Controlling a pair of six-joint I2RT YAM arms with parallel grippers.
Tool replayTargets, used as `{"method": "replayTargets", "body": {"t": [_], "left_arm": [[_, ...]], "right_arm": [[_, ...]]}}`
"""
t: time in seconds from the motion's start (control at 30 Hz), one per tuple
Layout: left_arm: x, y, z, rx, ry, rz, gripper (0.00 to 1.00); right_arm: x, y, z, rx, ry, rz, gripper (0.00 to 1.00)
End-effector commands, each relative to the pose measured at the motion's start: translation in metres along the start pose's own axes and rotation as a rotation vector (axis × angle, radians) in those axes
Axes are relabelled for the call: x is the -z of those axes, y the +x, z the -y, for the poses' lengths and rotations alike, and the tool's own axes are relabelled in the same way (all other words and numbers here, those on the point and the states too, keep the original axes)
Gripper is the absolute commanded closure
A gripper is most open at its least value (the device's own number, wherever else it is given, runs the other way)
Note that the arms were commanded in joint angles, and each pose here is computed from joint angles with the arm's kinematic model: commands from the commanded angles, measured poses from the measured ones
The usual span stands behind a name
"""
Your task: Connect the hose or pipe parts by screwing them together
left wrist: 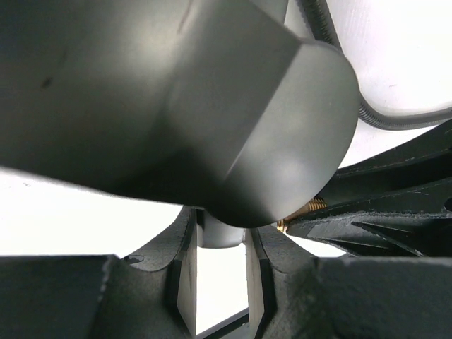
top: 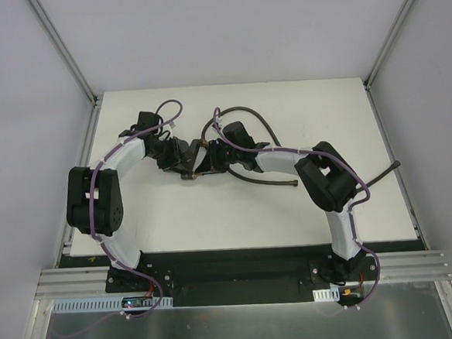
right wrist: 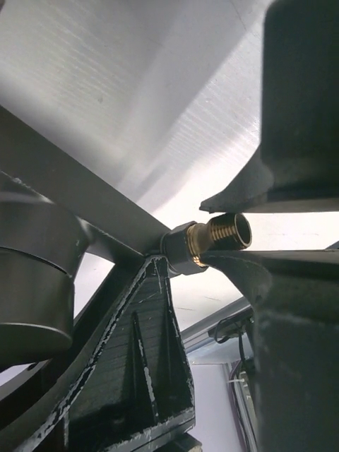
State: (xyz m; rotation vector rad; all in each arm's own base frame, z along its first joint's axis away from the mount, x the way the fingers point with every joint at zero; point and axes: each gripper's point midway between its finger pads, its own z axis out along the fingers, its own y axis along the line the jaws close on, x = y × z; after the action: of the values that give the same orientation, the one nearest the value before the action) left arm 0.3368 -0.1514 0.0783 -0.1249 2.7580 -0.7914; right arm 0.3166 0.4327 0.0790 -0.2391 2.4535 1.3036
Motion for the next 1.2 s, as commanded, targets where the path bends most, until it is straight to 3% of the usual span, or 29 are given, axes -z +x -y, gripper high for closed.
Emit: {"method": "replayTargets", "body": {"t": [0.0, 0.03, 0.1, 0.13, 0.2, 0.33, 0.67, 0.73, 0.77, 1.03, 1.17], "left_arm": [[0.008, -0.014, 0.021, 0.015, 0.084, 0.022, 0.96], [0.009, -0.015, 0.019, 0.023, 0.077, 0.03, 0.89], [0.012, -0.019, 0.018, 0.051, 0.075, 0.042, 0.62], [0.016, -0.021, 0.017, 0.072, 0.084, 0.048, 0.55], [0.02, -0.022, 0.016, 0.116, 0.097, 0.053, 0.44], [0.034, -0.022, 0.013, 0.187, 0.123, 0.095, 0.33], [0.034, 0.008, 0.024, 0.528, 0.408, 0.119, 0.33], [0.039, -0.003, 0.034, 0.506, 0.505, 0.192, 0.33], [0.033, 0.007, 0.029, 0.586, 0.516, 0.173, 0.33], [0.027, 0.0, 0.02, 0.692, 0.596, 0.285, 0.35], [0.028, -0.001, 0.017, 0.735, 0.634, 0.326, 0.41]], "right_arm": [[-0.002, -0.002, -0.024, -0.024, -0.093, -0.003, 0.99], [-0.003, -0.002, -0.027, -0.034, -0.105, -0.001, 0.99], [-0.005, -0.005, -0.03, -0.045, -0.126, 0.009, 0.99], [-0.005, -0.006, -0.032, -0.059, -0.131, 0.011, 0.99], [-0.007, -0.01, -0.035, -0.066, -0.144, 0.019, 0.99], [-0.009, -0.014, -0.036, -0.084, -0.157, 0.025, 0.99], [-0.006, -0.019, -0.036, -0.114, -0.18, 0.048, 0.99], [-0.006, -0.018, -0.036, -0.116, -0.182, 0.045, 0.99], [-0.007, -0.016, -0.035, -0.116, -0.181, 0.043, 0.99], [-0.004, -0.017, -0.037, -0.118, -0.196, 0.049, 0.99], [-0.003, -0.017, -0.037, -0.122, -0.197, 0.049, 0.99]]}}
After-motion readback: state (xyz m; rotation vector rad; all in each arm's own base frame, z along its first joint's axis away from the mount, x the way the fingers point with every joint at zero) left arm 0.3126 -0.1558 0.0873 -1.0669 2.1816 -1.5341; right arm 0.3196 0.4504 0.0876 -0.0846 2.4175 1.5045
